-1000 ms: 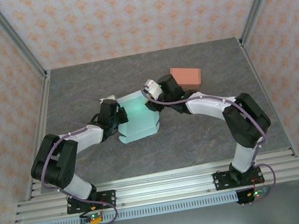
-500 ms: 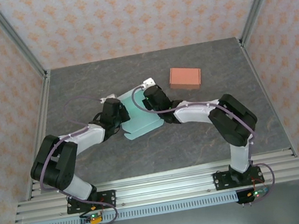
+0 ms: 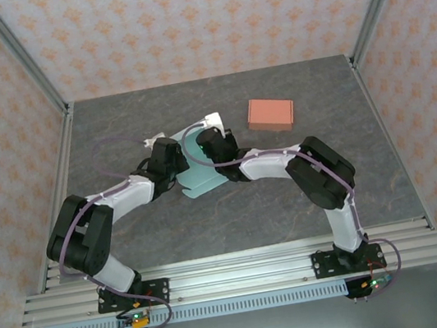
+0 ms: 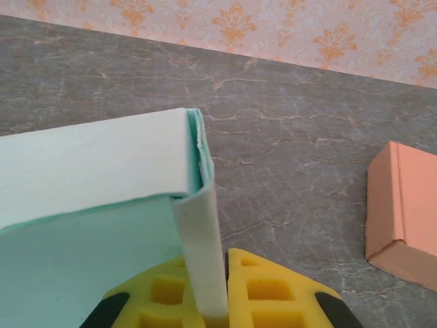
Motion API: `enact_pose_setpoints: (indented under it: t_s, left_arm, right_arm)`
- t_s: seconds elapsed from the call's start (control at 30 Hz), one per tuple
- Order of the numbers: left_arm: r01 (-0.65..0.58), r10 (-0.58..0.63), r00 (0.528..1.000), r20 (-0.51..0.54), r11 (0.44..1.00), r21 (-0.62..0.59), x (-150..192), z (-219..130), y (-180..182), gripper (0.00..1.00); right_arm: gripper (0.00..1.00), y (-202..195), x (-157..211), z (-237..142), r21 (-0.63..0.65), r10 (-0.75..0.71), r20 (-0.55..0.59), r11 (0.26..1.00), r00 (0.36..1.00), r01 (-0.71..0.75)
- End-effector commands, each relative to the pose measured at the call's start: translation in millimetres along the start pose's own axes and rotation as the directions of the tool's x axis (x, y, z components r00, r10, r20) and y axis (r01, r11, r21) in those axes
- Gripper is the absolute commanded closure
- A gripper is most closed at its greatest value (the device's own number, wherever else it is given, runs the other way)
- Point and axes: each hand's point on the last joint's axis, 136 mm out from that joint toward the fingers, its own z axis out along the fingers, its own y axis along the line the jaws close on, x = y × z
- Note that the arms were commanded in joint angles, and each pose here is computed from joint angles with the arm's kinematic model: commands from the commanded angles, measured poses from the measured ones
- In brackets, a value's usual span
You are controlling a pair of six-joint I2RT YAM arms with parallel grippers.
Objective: Fold the paper box
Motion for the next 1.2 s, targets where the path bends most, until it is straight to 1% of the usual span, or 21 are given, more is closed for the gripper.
enact_pose_setpoints:
  t_s: [0.0, 0.03, 0.07, 0.1, 0.17, 0.23, 0.3, 0.37, 0.43, 0.57, 0.63, 0.7, 0.73, 0.83, 0.87, 0.97, 1.0, 1.03, 1.1, 1.13, 1.17]
  left_arm:
    - [0.094, -0.094, 0.996, 0.008, 0.995, 0.026, -12, -10, -20, 1.00]
    - [0.117, -0.117, 0.993, -0.001, 0.993, 0.016, -13, -11, -20, 1.00]
    - [0.124, -0.124, 0.992, -0.011, 0.992, 0.020, -14, -11, -22, 1.00]
    - [0.119, -0.119, 0.993, -0.016, 0.992, 0.028, -15, -12, -25, 1.00]
    - [0.112, -0.112, 0.994, -0.009, 0.994, 0.016, -19, -14, -25, 1.00]
    - [0.100, -0.100, 0.995, -0.010, 0.995, -0.012, -20, -14, -21, 1.00]
    - [0.086, -0.087, 0.996, -0.023, 0.996, -0.033, -17, -12, -18, 1.00]
    - [0.075, -0.076, 0.997, -0.034, 0.996, -0.040, -15, -9, -17, 1.00]
    - [0.071, -0.074, 0.996, -0.040, 0.996, -0.056, -15, -10, -15, 1.00]
    - [0.069, -0.070, 0.997, -0.030, 0.996, -0.048, -17, -14, -16, 1.00]
    - [0.057, -0.059, 0.998, -0.026, 0.996, -0.061, -20, -15, -14, 1.00]
    - [0.054, -0.056, 0.998, -0.028, 0.996, -0.070, -22, -17, -14, 1.00]
    - [0.055, -0.057, 0.998, -0.028, 0.996, -0.063, -21, -18, -15, 1.00]
    - [0.052, -0.053, 0.998, -0.028, 0.997, -0.048, -18, -17, -15, 1.00]
    - [0.046, -0.048, 0.998, -0.028, 0.998, -0.051, -19, -17, -15, 1.00]
    - [0.016, -0.018, 0.999, -0.040, 0.999, -0.040, -19, -19, -17, 1.00]
    - [-0.003, 0.002, 0.999, -0.036, 1.000, -0.029, -19, -20, -19, 1.00]
    - [-0.033, 0.033, 0.999, -0.028, 0.999, -0.012, -21, -20, -21, 1.00]
    - [-0.085, 0.086, 0.996, -0.026, 0.996, 0.036, -26, -20, -28, 1.00]
    - [-0.076, 0.078, 0.996, -0.036, 0.996, 0.055, -29, -19, -29, 1.00]
    - [-0.057, 0.059, 0.997, -0.047, 0.997, 0.060, -33, -18, -27, 1.00]
  right_arm:
    - [0.90, 17, -13, 7, -0.183, 0.166, 0.000, 0.969, 0.986, -0.164]
    - [0.86, 22, -10, 4, -0.256, 0.176, -0.052, 0.949, 0.983, -0.183]
    - [0.79, 25, -8, -1, -0.310, 0.170, -0.087, 0.932, 0.982, -0.189]
    - [0.74, 26, -7, -7, -0.348, 0.148, -0.099, 0.921, 0.984, -0.174]
    - [0.63, 22, -5, -22, -0.385, 0.067, -0.089, 0.918, 0.994, -0.096]
    - [0.56, 16, -4, -33, -0.422, 0.019, -0.092, 0.905, 0.996, -0.056]
    - [0.50, 6, -8, -44, -0.468, 0.004, -0.077, 0.883, 0.997, -0.040]
    - [0.47, -7, -14, -52, -0.507, -0.021, -0.054, 0.862, 0.998, -0.009]
    - [0.47, -19, -19, -54, -0.513, -0.062, -0.044, 0.858, 0.997, 0.030]
    - [0.46, -17, -29, -60, -0.600, -0.166, -0.009, 0.790, 0.986, 0.128]
    - [0.45, -19, -39, -60, -0.636, -0.167, 0.004, 0.760, 0.986, 0.131]
    - [0.44, -22, -54, -61, -0.671, -0.139, 0.016, 0.733, 0.990, 0.114]
    - [0.44, -25, -61, -61, -0.675, -0.135, 0.026, 0.729, 0.991, 0.117]
    - [0.43, -33, -64, -56, -0.679, -0.193, 0.041, 0.715, 0.980, 0.169]
    - [0.42, -33, -62, -56, -0.699, -0.210, 0.036, 0.693, 0.977, 0.175]
    - [0.40, -32, -58, -62, -0.792, -0.240, 0.017, 0.589, 0.971, 0.159]
    - [0.24, -32, -55, -65, -0.814, -0.250, 0.013, 0.559, 0.968, 0.155]
    - [0.00, -35, -54, -63, -0.808, -0.257, 0.007, 0.568, 0.966, 0.157]
    - [0.01, -44, -54, -60, -0.775, -0.264, 0.009, 0.608, 0.964, 0.174]
    - [0.01, -50, -59, -57, -0.741, -0.245, 0.017, 0.648, 0.969, 0.176]
    - [0.01, -58, -65, -54, -0.692, -0.206, 0.016, 0.704, 0.978, 0.159]
